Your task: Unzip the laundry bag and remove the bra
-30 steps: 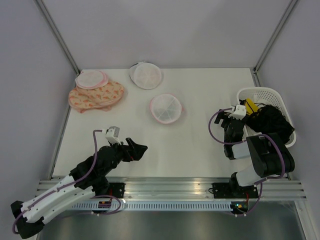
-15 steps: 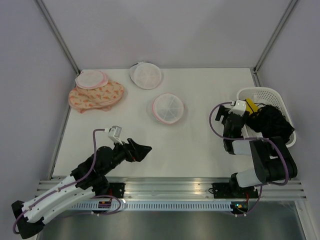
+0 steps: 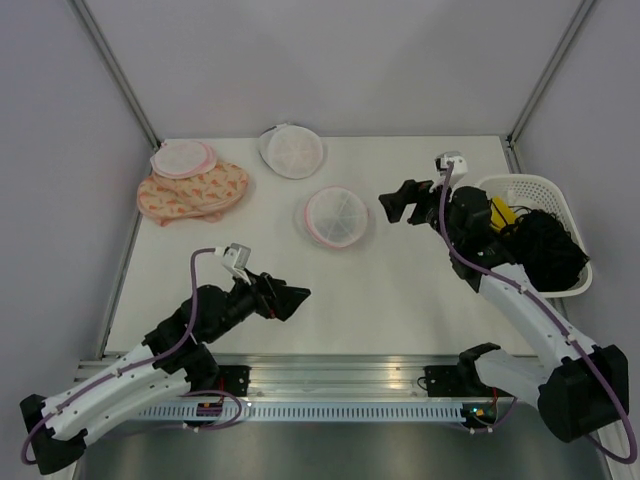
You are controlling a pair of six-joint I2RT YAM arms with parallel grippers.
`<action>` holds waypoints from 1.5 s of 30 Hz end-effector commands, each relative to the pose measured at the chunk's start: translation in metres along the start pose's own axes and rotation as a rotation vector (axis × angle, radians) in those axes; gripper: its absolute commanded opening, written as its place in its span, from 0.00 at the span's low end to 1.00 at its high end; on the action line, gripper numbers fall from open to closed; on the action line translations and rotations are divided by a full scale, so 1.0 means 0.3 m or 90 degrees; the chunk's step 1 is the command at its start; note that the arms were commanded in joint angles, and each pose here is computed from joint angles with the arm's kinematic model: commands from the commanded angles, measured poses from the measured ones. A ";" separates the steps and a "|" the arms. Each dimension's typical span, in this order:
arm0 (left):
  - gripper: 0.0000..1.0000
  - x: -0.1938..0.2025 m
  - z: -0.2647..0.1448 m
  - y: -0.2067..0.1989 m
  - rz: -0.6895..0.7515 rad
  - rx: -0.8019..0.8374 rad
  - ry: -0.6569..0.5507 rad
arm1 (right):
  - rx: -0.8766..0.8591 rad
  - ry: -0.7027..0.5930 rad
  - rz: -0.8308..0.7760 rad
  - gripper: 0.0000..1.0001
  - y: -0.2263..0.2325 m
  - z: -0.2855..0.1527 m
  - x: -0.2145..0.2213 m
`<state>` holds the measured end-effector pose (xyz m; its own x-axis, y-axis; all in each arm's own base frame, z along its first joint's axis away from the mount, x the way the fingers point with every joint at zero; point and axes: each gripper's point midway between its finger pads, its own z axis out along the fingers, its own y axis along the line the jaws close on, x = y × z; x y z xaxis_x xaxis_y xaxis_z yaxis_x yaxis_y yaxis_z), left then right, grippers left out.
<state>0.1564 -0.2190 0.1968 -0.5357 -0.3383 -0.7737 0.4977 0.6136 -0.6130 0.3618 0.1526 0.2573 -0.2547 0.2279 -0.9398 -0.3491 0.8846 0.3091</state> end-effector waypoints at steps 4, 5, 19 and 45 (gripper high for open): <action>1.00 -0.084 0.015 -0.084 0.048 0.056 -0.044 | -0.224 0.090 0.073 0.98 0.315 -0.197 0.126; 1.00 -0.101 0.020 -0.106 0.044 0.075 -0.058 | -0.263 0.075 0.072 0.98 0.368 -0.240 0.109; 1.00 -0.088 0.040 -0.106 0.037 0.084 -0.061 | -0.173 0.180 0.235 0.98 0.283 -0.191 0.379; 1.00 -0.041 0.048 -0.058 0.030 0.056 -0.042 | -0.139 0.183 0.198 0.98 0.231 -0.191 0.433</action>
<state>0.1620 -0.2378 0.2136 -0.4850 -0.3480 -0.8023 0.5805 0.5580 -0.5930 0.2492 0.2177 0.1546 -0.6349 0.3114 -0.7070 -0.3586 0.6918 0.6268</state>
